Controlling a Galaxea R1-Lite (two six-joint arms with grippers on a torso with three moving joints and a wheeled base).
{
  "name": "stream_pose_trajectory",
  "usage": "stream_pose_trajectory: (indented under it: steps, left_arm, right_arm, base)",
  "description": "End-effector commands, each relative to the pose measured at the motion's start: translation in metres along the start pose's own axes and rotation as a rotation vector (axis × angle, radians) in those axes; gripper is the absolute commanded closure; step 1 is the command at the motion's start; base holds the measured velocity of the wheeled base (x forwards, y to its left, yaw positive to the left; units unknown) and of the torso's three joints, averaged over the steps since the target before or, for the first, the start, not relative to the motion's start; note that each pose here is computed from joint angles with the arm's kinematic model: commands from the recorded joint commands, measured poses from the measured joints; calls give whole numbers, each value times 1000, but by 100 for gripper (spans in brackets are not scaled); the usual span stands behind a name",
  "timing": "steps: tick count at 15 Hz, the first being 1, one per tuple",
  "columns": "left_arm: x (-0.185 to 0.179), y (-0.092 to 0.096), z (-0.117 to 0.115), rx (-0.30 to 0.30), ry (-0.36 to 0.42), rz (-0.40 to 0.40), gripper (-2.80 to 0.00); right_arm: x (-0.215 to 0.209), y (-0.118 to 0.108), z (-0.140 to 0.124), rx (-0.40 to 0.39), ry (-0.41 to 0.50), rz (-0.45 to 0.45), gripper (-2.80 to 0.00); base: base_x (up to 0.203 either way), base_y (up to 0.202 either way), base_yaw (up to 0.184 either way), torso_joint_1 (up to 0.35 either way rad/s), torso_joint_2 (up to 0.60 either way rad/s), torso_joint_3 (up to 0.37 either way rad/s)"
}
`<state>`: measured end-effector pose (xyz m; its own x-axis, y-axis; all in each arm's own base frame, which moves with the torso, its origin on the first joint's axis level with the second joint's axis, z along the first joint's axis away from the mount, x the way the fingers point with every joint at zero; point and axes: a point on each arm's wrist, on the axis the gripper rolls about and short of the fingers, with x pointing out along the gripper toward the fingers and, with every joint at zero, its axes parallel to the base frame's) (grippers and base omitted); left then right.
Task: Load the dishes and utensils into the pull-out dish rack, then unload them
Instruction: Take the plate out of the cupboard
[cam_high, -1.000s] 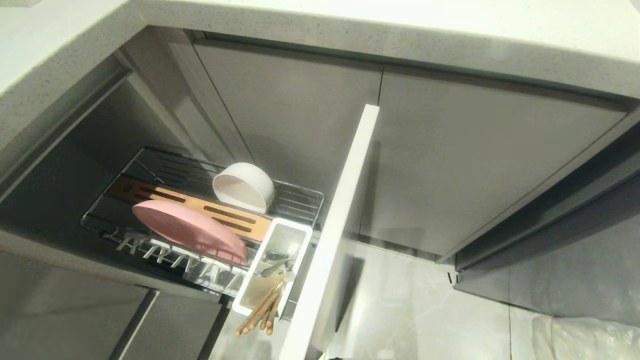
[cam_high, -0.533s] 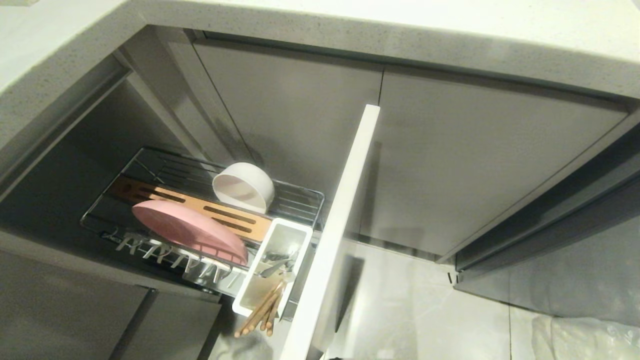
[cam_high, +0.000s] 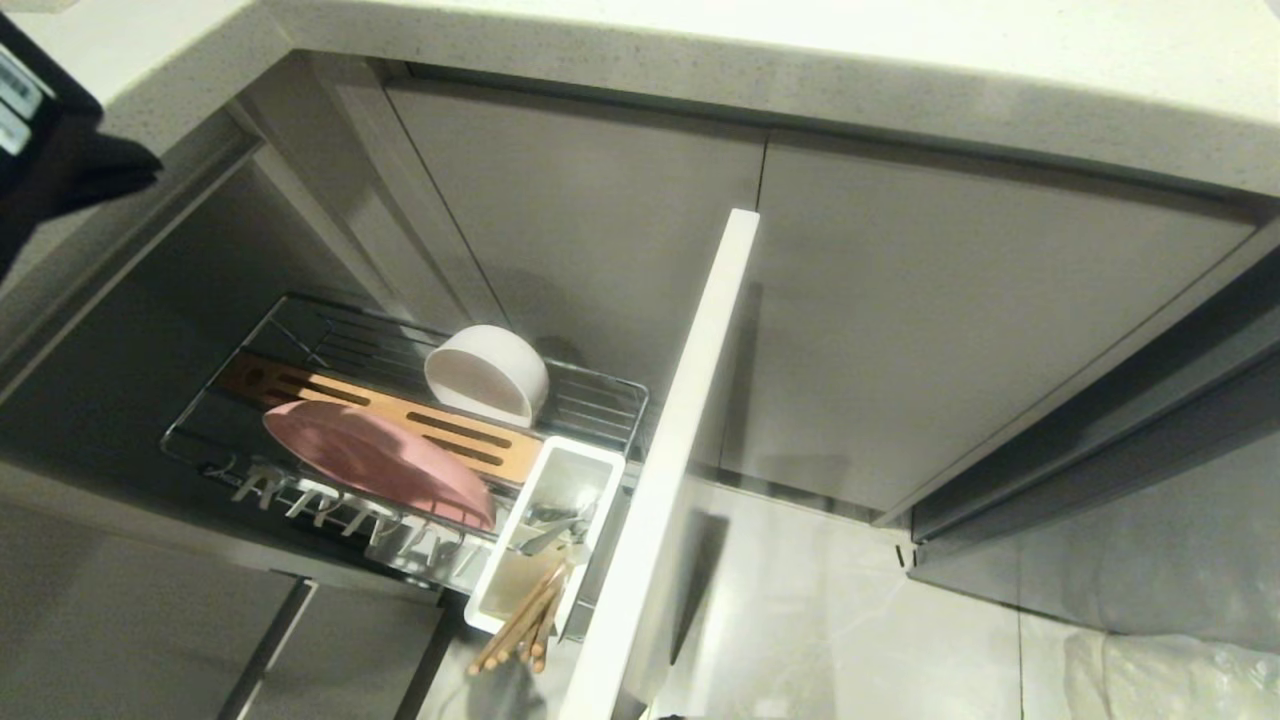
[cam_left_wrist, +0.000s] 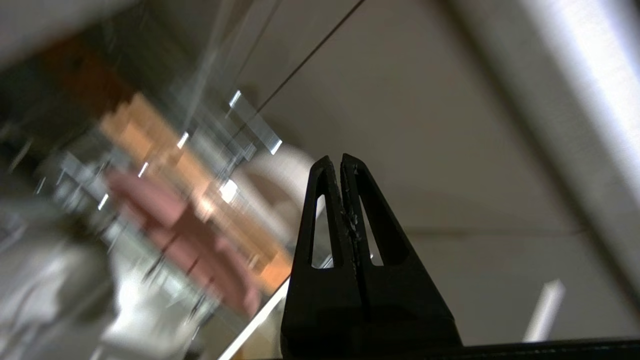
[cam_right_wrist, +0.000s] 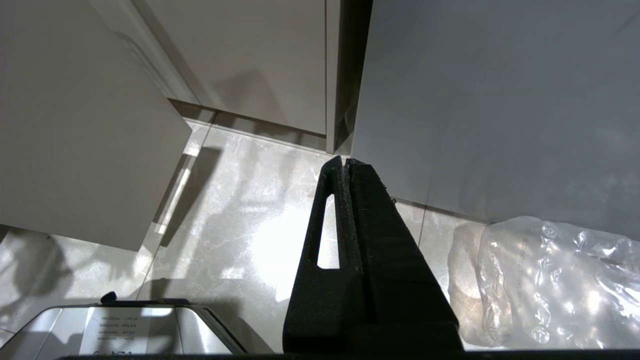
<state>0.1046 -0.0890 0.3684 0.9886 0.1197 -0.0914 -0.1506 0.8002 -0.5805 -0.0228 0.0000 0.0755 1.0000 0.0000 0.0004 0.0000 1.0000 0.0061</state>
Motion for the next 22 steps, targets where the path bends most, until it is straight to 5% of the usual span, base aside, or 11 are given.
stream_pose_trajectory:
  steps: [1, 3, 5, 10, 11, 15, 18, 22]
  left_arm:
    - [5, 7, -20, 1, 72, 76, 0]
    - [3, 9, -38, -82, 151, 123, 0]
    - [2, 8, -61, -74, 231, 175, 0]
    - [14, 3, -82, -23, 169, 269, 0]
    - [15, 2, -86, -17, 155, 280, -280]
    - [29, 7, -94, -52, 120, 357, -280]
    - [51, 26, -110, -98, 146, 531, -280]
    - [58, 24, -117, -92, 159, 551, -280]
  right_arm:
    - [0, 0, 0, 0, 0, 0, 0]
    - [0, 0, 0, 0, 0, 0, 0]
    - [0, 0, 0, 0, 0, 0, 0]
    - [0, 0, 0, 0, 0, 0, 0]
    - [0, 0, 0, 0, 0, 0, 0]
    - [0, 0, 0, 0, 0, 0, 0]
    - [0, 0, 0, 0, 0, 0, 0]
    - [0, 0, 0, 0, 0, 0, 0]
  base:
    - [0, 0, 0, 0, 0, 0]
    - [0, 0, 0, 0, 0, 0]
    - [0, 0, 0, 0, 0, 0]
    - [0, 0, 0, 0, 0, 0]
    - [0, 0, 0, 0, 0, 0]
    - [0, 0, 0, 0, 0, 0]
    - [0, 0, 0, 0, 0, 0]
    - [0, 0, 0, 0, 0, 0]
